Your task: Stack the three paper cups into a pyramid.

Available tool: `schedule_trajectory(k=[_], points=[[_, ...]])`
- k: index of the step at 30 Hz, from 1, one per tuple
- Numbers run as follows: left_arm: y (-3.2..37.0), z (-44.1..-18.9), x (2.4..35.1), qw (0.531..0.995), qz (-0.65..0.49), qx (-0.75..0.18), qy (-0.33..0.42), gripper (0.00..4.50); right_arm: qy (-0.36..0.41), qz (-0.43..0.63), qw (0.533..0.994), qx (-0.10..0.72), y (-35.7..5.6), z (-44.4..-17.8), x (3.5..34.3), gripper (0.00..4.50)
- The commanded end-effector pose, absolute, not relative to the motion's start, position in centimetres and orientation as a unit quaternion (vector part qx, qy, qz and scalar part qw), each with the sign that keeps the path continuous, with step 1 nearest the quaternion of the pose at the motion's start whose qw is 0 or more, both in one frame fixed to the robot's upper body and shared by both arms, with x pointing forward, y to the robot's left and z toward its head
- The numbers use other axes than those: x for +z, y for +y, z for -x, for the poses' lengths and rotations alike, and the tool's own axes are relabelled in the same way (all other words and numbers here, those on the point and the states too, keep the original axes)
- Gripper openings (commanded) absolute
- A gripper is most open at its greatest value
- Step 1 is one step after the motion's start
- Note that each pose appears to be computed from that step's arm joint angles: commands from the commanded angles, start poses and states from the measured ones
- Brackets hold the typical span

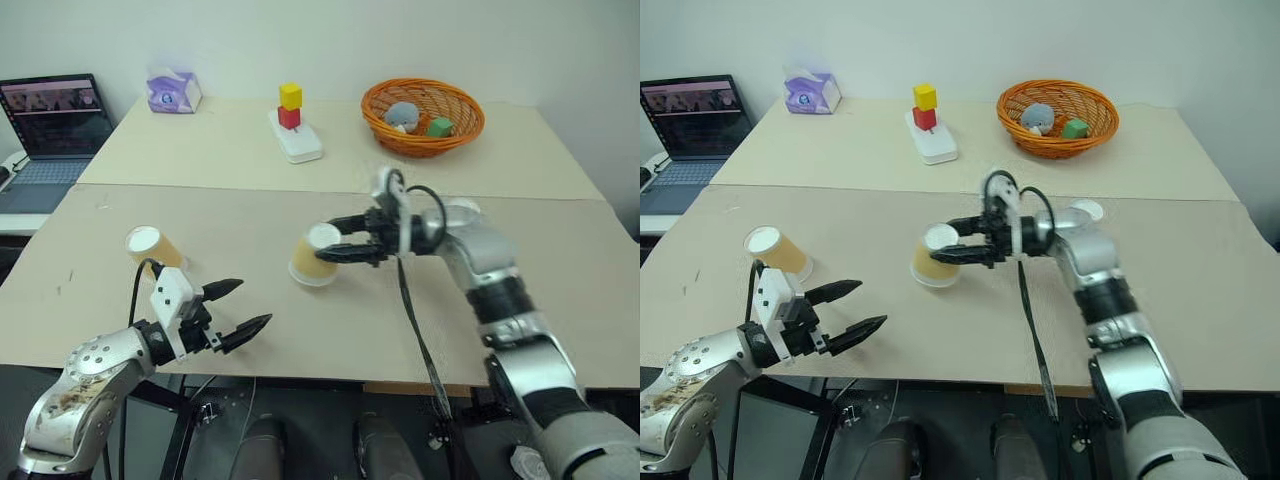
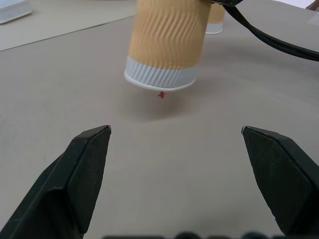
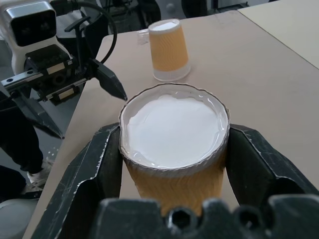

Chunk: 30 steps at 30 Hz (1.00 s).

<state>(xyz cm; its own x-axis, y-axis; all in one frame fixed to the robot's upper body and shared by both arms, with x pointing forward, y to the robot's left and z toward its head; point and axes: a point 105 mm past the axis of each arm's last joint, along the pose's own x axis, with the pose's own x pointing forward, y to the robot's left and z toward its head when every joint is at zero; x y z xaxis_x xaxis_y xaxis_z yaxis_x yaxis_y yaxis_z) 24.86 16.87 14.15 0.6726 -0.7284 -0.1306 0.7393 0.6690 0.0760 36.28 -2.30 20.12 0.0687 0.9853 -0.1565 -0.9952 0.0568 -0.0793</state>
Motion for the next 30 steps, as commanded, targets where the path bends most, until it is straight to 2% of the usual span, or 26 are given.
schedule_trajectory(k=[1, 16, 21, 24, 30], points=[[16.7, -24.6, 15.2, 0.916, -0.07, -0.395, 0.019, 4.5, 0.006, 0.1, 0.721, 0.685, -1.7, -36.9, 21.0, 3.12], [16.3, -24.6, 15.2, 0.92, -0.066, -0.387, 0.011, 4.5, 0.014, 0.089, 0.725, 0.683, -0.3, -37.8, 19.9, 3.12], [16.1, -24.9, 15.4, 0.917, -0.066, -0.392, 0.007, 4.5, 0.024, 0.095, 0.74, 0.666, -0.2, -38.3, 19.0, 4.44], [15.9, -25.0, 15.5, 0.915, -0.066, -0.398, 0.007, 4.5, 0.025, 0.092, 0.747, 0.658, -0.7, -38.6, 19.1, 4.44], [15.5, -25.0, 15.4, 0.909, -0.073, -0.41, 0.009, 4.5, 0.001, 0.052, 0.743, 0.668, -4.0, -38.3, 22.5, 4.44]])
